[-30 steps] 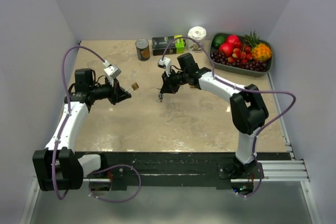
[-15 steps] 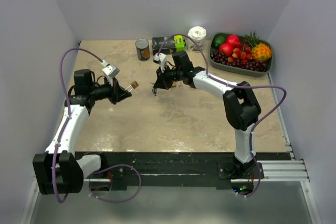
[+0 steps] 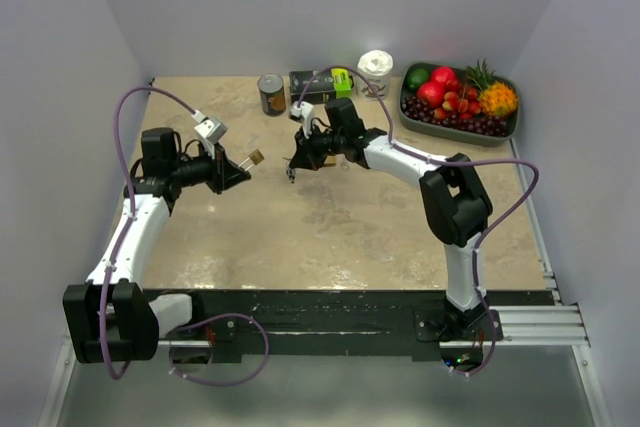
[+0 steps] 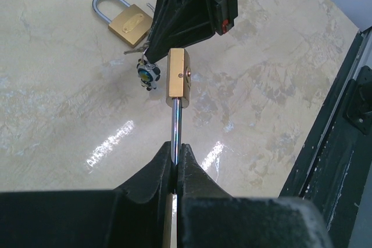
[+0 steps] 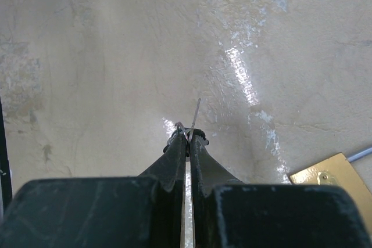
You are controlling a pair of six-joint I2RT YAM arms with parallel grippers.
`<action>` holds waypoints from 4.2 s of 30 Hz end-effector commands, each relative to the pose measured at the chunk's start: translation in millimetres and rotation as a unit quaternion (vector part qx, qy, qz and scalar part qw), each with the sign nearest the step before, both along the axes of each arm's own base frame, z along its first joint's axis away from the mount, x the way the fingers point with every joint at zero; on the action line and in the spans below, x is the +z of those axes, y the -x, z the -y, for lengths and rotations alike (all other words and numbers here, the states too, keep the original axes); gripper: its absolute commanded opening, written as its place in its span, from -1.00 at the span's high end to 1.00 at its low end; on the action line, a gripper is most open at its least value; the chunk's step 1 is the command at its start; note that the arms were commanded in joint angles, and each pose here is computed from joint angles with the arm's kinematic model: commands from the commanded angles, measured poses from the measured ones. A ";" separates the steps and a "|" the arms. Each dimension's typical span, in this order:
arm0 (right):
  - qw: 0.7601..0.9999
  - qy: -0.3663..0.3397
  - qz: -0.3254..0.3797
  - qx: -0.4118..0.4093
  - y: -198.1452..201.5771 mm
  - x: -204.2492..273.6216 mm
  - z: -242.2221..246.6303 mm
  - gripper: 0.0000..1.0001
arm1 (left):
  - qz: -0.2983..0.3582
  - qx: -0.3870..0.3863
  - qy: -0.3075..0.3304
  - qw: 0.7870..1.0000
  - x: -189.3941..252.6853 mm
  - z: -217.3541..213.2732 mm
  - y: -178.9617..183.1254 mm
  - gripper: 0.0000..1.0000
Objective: Lock with the key
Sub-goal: Place the key at the center of the board, then place the lock at the center of the board.
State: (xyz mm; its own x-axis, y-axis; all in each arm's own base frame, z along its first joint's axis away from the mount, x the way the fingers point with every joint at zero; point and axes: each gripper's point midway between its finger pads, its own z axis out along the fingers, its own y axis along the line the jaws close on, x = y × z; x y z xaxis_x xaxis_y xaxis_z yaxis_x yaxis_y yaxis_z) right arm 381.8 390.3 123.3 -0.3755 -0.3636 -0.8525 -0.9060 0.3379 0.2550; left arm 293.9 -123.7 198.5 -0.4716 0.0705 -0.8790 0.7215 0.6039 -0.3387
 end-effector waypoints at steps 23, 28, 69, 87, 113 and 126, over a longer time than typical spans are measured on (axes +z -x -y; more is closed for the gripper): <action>0.999 -0.015 0.028 -0.019 -26.9 1.7 -14.3 1.00 | 0.043 -0.029 -0.030 0.998 10.1 -3.1 1.4 1.00; 0.999 0.001 0.037 -0.019 -30.9 -9.2 -12.1 1.00 | 0.042 -0.034 -0.034 0.998 5.7 -3.2 5.2 1.00; 0.995 0.035 0.049 -0.082 -95.1 -47.1 1.7 0.65 | 0.021 -0.015 -0.018 0.999 -11.3 -2.1 11.8 1.00; 0.989 -0.033 0.125 0.076 -18.8 58.8 1.8 -0.86 | 0.077 -0.120 -0.099 0.985 -13.1 -7.0 10.9 1.00; 0.965 -0.073 0.116 0.222 118.0 87.0 -23.0 0.19 | 0.138 -0.279 -0.095 0.946 -6.4 40.5 37.4 1.00; 0.980 -0.090 0.117 0.133 82.6 106.0 -21.9 1.00 | 0.059 -0.115 -0.036 0.991 3.8 7.1 -0.2 -0.07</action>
